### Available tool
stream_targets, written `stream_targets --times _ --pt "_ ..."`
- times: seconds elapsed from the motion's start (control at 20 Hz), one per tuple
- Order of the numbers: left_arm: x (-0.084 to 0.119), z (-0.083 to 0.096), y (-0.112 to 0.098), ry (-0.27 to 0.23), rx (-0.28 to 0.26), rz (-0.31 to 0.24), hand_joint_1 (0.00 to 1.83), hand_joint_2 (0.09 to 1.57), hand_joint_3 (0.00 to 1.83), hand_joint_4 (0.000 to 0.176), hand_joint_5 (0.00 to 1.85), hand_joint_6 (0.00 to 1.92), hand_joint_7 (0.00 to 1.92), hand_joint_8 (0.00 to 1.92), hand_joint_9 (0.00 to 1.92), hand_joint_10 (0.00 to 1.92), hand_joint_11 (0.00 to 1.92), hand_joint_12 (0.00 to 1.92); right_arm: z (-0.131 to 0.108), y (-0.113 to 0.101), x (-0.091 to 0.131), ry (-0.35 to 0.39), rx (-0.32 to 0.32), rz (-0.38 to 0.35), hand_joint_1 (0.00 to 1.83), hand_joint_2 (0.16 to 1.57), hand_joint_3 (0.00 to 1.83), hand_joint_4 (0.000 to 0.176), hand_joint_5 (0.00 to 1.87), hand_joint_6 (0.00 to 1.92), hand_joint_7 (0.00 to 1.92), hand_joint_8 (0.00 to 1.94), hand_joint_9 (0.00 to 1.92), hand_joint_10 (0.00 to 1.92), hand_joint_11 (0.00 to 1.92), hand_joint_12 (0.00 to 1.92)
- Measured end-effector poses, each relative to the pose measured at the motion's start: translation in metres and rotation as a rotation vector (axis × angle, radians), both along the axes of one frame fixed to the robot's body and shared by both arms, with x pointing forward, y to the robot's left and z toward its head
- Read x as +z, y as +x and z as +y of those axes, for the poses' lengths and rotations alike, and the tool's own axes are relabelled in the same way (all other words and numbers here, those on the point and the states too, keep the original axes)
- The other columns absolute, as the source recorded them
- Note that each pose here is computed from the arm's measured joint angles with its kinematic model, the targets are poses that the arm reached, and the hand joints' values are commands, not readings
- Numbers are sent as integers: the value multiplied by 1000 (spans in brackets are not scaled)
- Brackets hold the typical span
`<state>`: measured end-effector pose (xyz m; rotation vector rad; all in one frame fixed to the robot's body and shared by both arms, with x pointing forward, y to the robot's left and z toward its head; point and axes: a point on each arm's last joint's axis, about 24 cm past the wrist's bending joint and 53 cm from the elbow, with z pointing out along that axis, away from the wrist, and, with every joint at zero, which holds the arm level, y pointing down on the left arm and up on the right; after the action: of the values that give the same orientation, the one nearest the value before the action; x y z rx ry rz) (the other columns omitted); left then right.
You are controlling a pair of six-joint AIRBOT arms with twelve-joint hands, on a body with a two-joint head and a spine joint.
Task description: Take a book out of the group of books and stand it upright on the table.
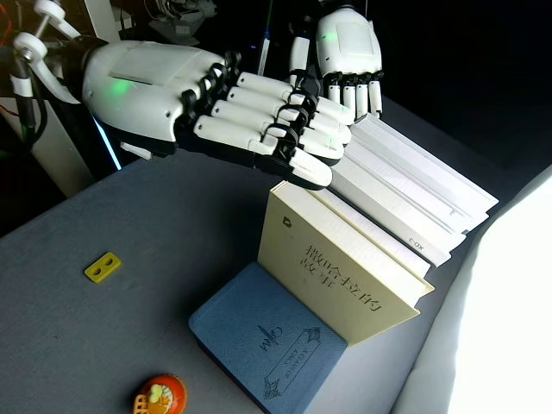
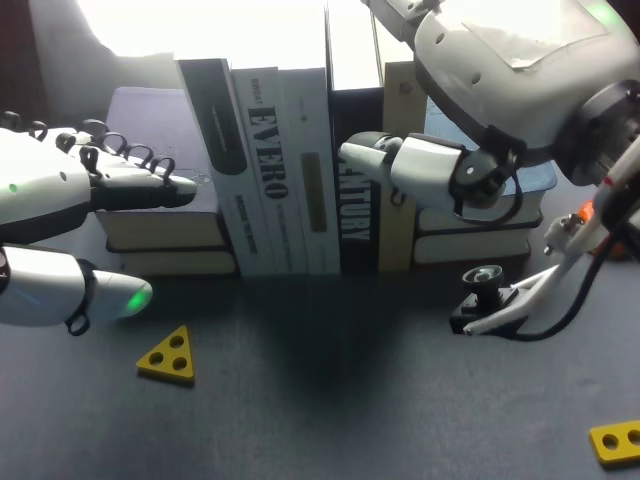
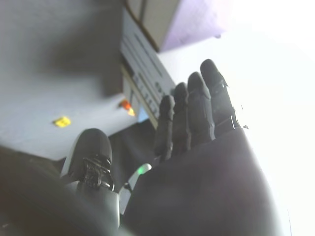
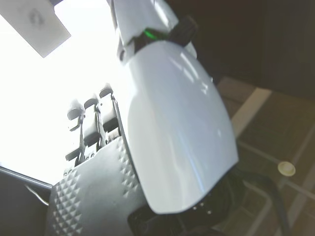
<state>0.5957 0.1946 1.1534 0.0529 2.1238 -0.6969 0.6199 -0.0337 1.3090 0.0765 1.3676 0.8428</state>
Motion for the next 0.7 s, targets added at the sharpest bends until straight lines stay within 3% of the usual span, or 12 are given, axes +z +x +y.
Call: stream_targets --times 0.1,0.3,0.4,0.5,0.7 --pt "1 2 2 1 7 -5 315 1354 0 18 165 5 187 6 164 9 0 555 3 3 -9 -2 0 37 499 1110 0 19 123 34 0 0 0 0 0 203" --pt "10 5 9 5 21 -49 246 1373 3 17 179 5 182 1 155 0 0 525 8 1 -8 -9 13 30 514 1105 0 0 228 67 38 5 0 0 0 273" --pt "11 4 10 19 15 -68 250 1370 1 18 168 1 161 0 148 1 0 519 11 1 -9 -10 19 34 425 1130 5 1 255 66 1 0 0 0 0 31" --pt "7 7 13 17 19 -51 242 1369 1 17 169 2 160 2 149 2 0 517 10 3 -8 -11 11 27 418 1131 4 1 281 74 0 0 0 0 7 4" --pt "8 4 11 31 7 -66 239 1369 1 17 170 2 161 2 150 2 0 520 10 5 -8 -24 -4 14 418 1130 3 1 286 75 0 0 0 0 8 5"
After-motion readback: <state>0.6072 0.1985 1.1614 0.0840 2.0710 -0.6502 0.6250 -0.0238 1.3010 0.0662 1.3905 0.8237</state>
